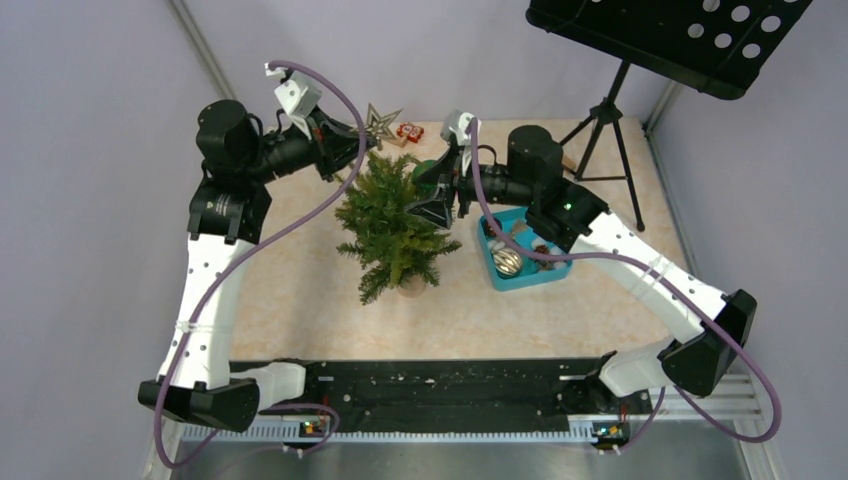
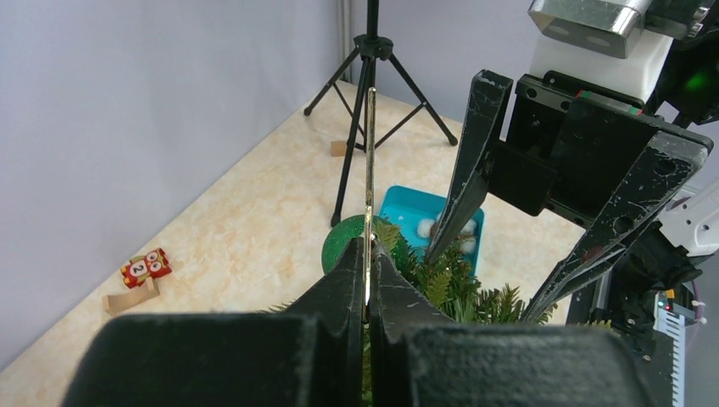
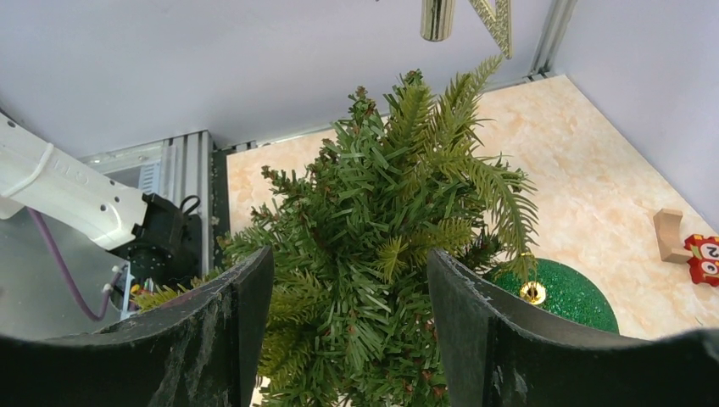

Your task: Decorate the small christmas tree

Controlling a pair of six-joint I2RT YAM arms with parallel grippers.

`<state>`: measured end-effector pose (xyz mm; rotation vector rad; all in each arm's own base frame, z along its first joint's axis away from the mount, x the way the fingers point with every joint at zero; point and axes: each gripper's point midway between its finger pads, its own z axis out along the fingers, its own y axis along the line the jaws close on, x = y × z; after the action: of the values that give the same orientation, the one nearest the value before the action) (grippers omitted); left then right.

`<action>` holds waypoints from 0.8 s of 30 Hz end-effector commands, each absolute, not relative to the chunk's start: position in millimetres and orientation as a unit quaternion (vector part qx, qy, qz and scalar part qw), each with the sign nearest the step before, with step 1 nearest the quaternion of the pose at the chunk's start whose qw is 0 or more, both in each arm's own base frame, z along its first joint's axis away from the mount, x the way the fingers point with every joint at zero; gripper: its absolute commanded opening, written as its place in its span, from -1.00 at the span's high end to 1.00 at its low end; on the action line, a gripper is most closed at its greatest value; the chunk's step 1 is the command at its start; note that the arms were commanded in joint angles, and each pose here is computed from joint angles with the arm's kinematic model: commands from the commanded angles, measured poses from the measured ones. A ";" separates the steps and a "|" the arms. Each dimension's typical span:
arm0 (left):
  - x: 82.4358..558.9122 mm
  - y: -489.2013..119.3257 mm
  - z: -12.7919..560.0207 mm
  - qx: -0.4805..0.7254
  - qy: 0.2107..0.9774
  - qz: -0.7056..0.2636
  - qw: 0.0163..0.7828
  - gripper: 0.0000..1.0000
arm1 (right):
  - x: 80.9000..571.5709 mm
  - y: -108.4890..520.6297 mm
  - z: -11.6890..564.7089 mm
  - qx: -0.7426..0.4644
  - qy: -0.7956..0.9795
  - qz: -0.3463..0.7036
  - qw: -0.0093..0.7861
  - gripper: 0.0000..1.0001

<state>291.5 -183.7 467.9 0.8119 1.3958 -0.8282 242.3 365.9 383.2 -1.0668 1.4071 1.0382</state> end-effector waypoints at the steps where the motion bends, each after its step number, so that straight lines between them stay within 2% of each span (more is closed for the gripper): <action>1: 284.1 -185.0 468.0 0.361 0.602 -0.360 0.614 1.00 | 238.6 362.7 407.4 -0.449 0.561 0.433 0.545 -0.31; 18: 281.0 -189.4 448.4 0.366 0.615 -0.382 0.585 1.00 | 239.7 364.3 402.2 -0.448 0.568 0.436 0.536 -0.29; 24: 280.8 -185.5 449.1 0.387 0.617 -0.356 0.585 1.00 | 239.0 363.9 402.1 -0.449 0.568 0.435 0.536 -0.29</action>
<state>290.0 -186.0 443.1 0.8458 1.4516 -0.8513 241.6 365.3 380.4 -1.0698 1.4210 1.0395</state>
